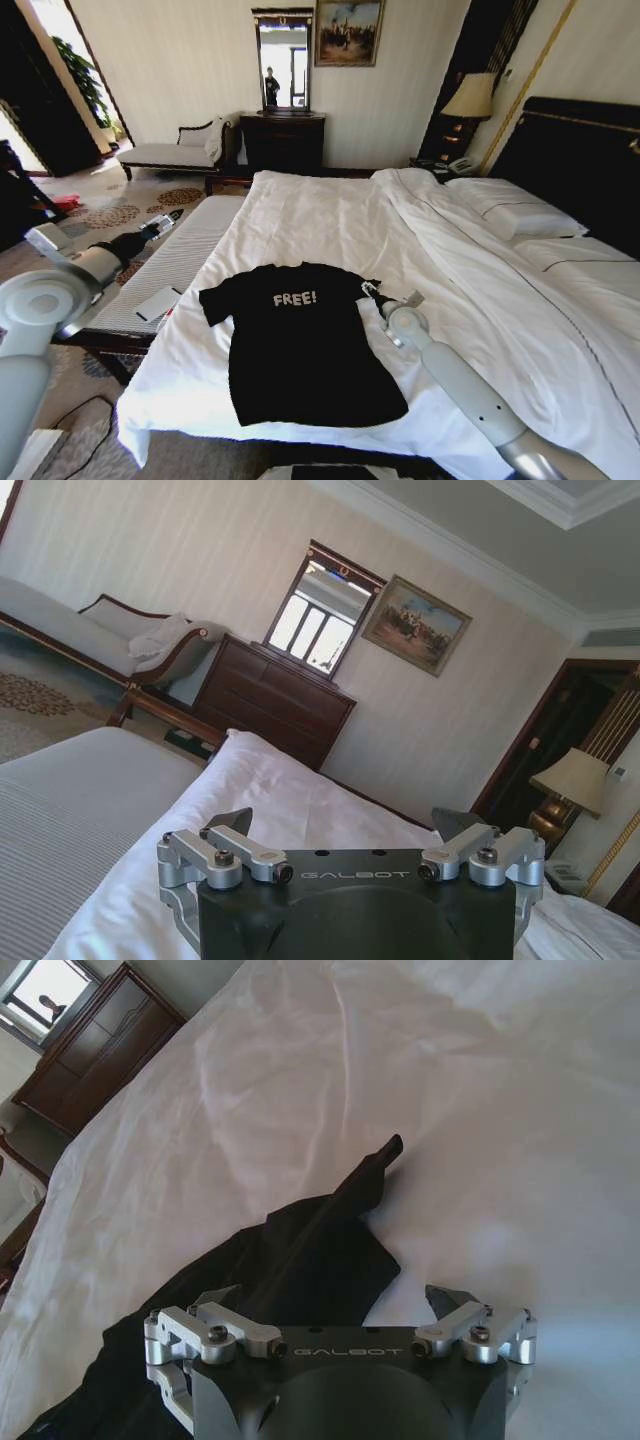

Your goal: Fold the clothes on the bed.

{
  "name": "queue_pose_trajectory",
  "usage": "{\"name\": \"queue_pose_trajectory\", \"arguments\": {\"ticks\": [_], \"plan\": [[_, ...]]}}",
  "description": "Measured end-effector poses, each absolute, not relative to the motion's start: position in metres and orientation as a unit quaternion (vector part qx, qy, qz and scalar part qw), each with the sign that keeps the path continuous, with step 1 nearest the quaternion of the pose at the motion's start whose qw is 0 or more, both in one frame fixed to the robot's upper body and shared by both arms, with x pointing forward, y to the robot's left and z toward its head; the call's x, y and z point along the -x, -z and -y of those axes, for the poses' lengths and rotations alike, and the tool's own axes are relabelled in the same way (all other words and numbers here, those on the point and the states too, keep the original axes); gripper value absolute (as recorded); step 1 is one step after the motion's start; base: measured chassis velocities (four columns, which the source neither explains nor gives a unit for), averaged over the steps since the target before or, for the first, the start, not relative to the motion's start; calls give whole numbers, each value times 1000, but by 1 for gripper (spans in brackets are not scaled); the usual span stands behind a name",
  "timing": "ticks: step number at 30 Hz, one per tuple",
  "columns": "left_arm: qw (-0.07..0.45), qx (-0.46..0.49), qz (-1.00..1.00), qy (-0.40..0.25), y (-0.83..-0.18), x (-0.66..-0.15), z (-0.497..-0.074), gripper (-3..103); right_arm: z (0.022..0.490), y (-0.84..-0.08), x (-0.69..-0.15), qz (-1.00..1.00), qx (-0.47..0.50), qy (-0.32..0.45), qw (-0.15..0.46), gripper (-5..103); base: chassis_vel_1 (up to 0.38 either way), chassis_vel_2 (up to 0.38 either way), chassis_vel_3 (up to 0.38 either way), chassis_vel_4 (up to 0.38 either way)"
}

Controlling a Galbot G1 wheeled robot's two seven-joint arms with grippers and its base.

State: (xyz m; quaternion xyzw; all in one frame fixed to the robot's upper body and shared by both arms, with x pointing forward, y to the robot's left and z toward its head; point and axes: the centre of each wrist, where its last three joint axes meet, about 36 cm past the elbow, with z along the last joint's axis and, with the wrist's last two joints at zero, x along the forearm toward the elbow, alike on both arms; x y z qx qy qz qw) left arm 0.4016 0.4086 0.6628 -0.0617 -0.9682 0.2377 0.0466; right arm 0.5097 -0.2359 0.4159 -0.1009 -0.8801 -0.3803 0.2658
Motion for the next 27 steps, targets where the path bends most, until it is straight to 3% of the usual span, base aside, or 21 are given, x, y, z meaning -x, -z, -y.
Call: {"name": "queue_pose_trajectory", "arguments": {"ticks": [5, 6, 8, 11, 13, 15, 17, 20, 23, 27], "plan": [[46, 57, 968, -238, -663, -401, -412, 100, 231, -408, -514, 879, 103, 381, 269, 101, 0, 0, 0, 0], [46, 56, 968, -239, -663, -402, -412, 100, 230, -406, -515, 879, 103, 382, 267, 96, 0, 0, 0, 0], [46, 56, 968, -239, -662, -402, -412, 100, 229, -405, -515, 879, 102, 382, 265, 96, 0, 0, 0, 0], [47, 56, 968, -240, -661, -403, -412, 100, 228, -403, -514, 881, 101, 384, 258, 80, 0, 0, 0, 0], [47, 56, 968, -240, -661, -403, -412, 100, 228, -402, -514, 881, 101, 384, 257, 80, 0, 0, 0, 0], [47, 56, 968, -240, -661, -405, -412, 100, 230, -401, -513, 882, 103, 384, 254, 64, 0, 0, 0, 0], [48, 56, 968, -240, -661, -405, -412, 100, 231, -401, -512, 882, 103, 384, 254, 64, 0, 0, 0, 0], [48, 56, 968, -239, -660, -405, -411, 100, 234, -400, -511, 884, 105, 381, 248, 48, 0, 0, 0, 0], [48, 55, 968, -239, -660, -405, -411, 100, 235, -400, -511, 886, 106, 380, 245, 43, 0, 0, 0, 0], [46, 56, 968, -238, -661, -404, -411, 100, 235, -399, -510, 888, 107, 377, 240, 26, 0, 0, 0, 0]]}}
